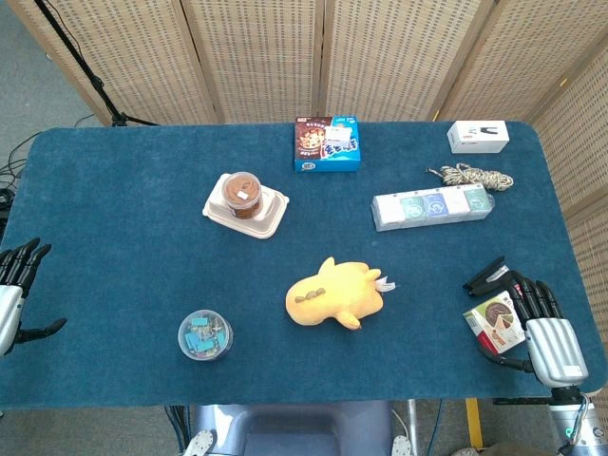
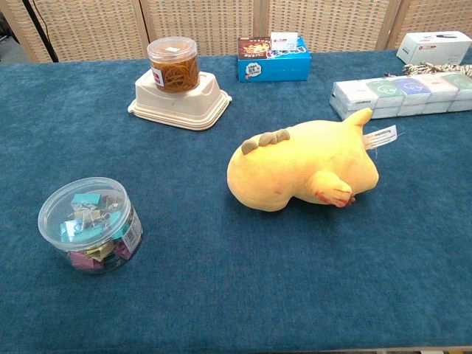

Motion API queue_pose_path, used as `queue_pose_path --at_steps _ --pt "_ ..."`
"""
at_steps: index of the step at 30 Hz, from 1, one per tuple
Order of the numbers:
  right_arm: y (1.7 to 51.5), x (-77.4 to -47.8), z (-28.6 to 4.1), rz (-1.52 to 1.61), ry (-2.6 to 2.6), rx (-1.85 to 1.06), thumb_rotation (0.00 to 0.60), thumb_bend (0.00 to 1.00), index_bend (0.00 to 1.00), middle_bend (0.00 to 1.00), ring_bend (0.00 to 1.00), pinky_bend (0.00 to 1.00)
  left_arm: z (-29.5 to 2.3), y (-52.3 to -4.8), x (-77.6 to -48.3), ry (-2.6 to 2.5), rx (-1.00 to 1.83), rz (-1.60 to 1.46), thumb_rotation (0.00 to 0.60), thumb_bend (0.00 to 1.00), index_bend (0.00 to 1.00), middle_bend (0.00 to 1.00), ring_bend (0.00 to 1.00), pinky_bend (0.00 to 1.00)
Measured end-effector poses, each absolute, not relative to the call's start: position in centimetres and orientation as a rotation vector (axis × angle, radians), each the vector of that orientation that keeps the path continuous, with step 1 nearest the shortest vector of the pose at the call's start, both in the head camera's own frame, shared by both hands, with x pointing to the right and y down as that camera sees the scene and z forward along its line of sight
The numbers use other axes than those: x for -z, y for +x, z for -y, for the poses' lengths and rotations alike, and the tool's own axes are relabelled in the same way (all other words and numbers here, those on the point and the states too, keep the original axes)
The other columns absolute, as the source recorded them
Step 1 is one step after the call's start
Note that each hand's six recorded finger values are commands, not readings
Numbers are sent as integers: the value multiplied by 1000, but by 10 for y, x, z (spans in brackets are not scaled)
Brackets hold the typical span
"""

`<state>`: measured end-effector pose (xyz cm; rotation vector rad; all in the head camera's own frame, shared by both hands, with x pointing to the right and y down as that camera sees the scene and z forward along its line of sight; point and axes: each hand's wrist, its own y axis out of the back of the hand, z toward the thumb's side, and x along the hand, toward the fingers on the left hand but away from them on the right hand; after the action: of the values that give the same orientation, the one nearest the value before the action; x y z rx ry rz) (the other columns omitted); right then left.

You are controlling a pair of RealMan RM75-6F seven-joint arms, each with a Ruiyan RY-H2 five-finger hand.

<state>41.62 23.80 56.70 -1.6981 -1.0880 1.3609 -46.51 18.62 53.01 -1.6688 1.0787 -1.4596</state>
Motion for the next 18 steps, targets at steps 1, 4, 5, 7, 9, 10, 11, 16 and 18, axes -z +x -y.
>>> queue_pose_path --at_steps 1,4,5,7,9,10,11,16,18 --pt "415 -567 -239 1085 -1703 -1360 448 0 0 0 0 0 -186 -465 -530 -1668 1460 -1078 600 0 0 0 0 0" --pt "415 -569 -239 1076 -1712 -1364 447 0 0 0 0 0 -186 -464 -531 -1670 1464 -1075 600 0 0 0 0 0" --pt "415 -570 -239 1073 -1714 -1366 448 0 0 0 0 0 -186 -464 -532 -1672 1464 -1074 600 0 0 0 0 0" --pt "414 -572 -239 1062 -1722 -1369 448 0 0 0 0 0 -186 -463 -532 -1677 1465 -1073 600 0 0 0 0 0" --pt "412 -575 -238 1045 -1738 -1366 448 0 0 0 0 0 -186 -463 -532 -1678 1465 -1077 600 0 0 0 0 0" --pt "409 -576 -237 1029 -1754 -1355 449 0 0 0 0 0 -185 -464 -532 -1677 1466 -1079 600 0 0 0 0 0" --pt "405 -578 -236 1013 -1767 -1343 449 0 0 0 0 0 -185 -464 -532 -1677 1468 -1081 600 0 0 0 0 0" --pt "370 -589 -220 908 -1855 -1255 448 0 0 0 0 0 -185 -464 -533 -1675 1474 -1088 600 0 0 0 0 0" --pt "352 -591 -214 878 -1887 -1214 439 0 0 0 0 0 -184 -464 -534 -1676 1477 -1087 600 0 0 0 0 0"
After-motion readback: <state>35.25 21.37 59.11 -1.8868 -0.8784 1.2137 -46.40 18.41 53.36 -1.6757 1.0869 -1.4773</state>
